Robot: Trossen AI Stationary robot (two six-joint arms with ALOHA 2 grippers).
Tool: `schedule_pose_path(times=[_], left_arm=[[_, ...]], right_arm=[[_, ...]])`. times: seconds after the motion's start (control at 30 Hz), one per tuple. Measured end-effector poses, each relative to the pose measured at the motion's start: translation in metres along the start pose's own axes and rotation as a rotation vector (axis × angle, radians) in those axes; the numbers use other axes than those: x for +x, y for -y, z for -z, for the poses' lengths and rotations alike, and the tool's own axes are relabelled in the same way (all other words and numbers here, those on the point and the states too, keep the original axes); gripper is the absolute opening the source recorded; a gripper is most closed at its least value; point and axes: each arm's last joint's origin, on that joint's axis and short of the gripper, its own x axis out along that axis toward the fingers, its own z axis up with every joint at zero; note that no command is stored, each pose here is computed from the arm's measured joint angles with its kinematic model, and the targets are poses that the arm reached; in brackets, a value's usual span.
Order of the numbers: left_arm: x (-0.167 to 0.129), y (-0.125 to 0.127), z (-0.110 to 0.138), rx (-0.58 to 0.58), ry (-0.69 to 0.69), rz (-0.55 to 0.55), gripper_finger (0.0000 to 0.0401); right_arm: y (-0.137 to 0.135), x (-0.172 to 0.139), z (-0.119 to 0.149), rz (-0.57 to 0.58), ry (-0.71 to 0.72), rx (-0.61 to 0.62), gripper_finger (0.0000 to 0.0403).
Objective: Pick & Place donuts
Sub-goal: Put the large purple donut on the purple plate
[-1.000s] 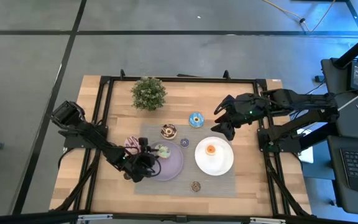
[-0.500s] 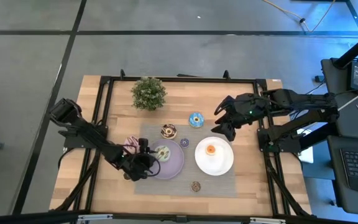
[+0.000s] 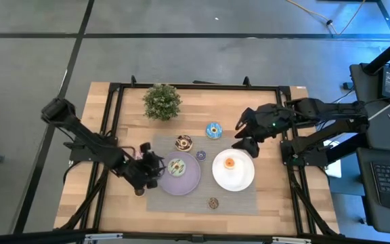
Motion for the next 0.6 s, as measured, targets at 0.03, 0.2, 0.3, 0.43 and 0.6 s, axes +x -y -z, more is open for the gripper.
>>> schedule_pose_path(times=[0.03,0.2,0.3,0.43,0.6], left_arm=[[-0.004,-0.002,-0.006,-0.079,0.038,0.004,0.0163],[-0.029,-0.016,-0.030,-0.339,0.197,0.060,0.0160],[-0.043,-0.024,-0.040,-0.408,0.261,0.105,0.0161],[-0.056,-0.035,-0.049,-0.450,0.350,0.080,0.0164],[-0.062,-0.042,-0.054,-0.427,0.410,0.029,0.0161]], right_arm=[[-0.001,0.002,0.001,0.014,0.013,-0.027,0.0250],[0.000,0.021,0.011,0.121,0.092,-0.041,0.0250],[0.014,0.033,0.014,0.204,0.111,0.117,0.0250],[0.042,0.052,0.014,0.330,0.086,0.169,0.0250],[0.073,0.088,0.007,0.430,0.037,0.177,0.0250]])
